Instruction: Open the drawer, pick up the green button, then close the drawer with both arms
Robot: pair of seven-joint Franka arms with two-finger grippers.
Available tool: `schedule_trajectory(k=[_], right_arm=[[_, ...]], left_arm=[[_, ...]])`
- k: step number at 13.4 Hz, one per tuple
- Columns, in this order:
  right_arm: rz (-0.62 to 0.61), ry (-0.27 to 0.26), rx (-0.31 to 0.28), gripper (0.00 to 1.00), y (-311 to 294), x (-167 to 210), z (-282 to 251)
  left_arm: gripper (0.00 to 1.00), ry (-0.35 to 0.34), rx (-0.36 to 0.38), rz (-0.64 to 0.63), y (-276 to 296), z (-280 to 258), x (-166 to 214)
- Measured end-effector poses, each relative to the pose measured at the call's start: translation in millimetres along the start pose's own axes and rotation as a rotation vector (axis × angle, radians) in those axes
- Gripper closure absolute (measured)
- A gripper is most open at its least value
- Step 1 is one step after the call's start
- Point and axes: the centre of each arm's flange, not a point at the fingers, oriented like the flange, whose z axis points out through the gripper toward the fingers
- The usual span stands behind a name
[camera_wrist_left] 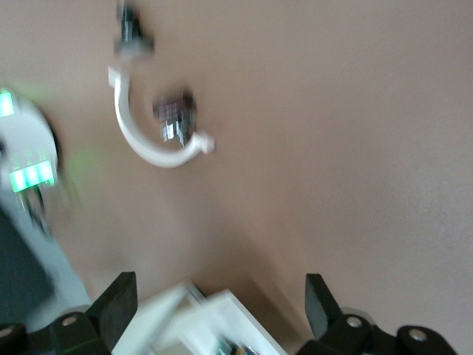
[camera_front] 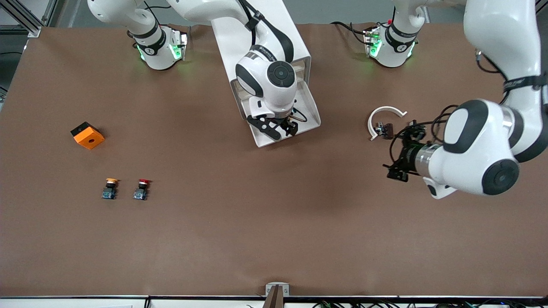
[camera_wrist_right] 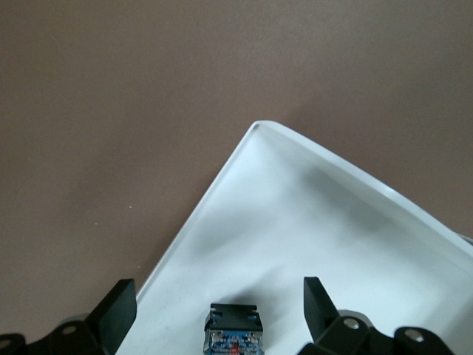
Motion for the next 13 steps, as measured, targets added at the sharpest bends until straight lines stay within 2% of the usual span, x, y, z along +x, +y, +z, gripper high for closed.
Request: schedule_trajectory(k=[3,6,13], right_arm=[[-0.015,0.001,-0.017,0.0,-1,-10,15],[-0.03,0.002,-0.028,0.0,-2,-21,24],[-0.034,0.004,-0.029,0.0,-3,-32,25]], left_arm=[[0.0,0.095,-0.029,0.117,-22,-32,-1],[0.0,0.213,-0.027,0.226,-42,-56,2],[0.0,0.269,-0.034,0.536,-74,-80,-13]])
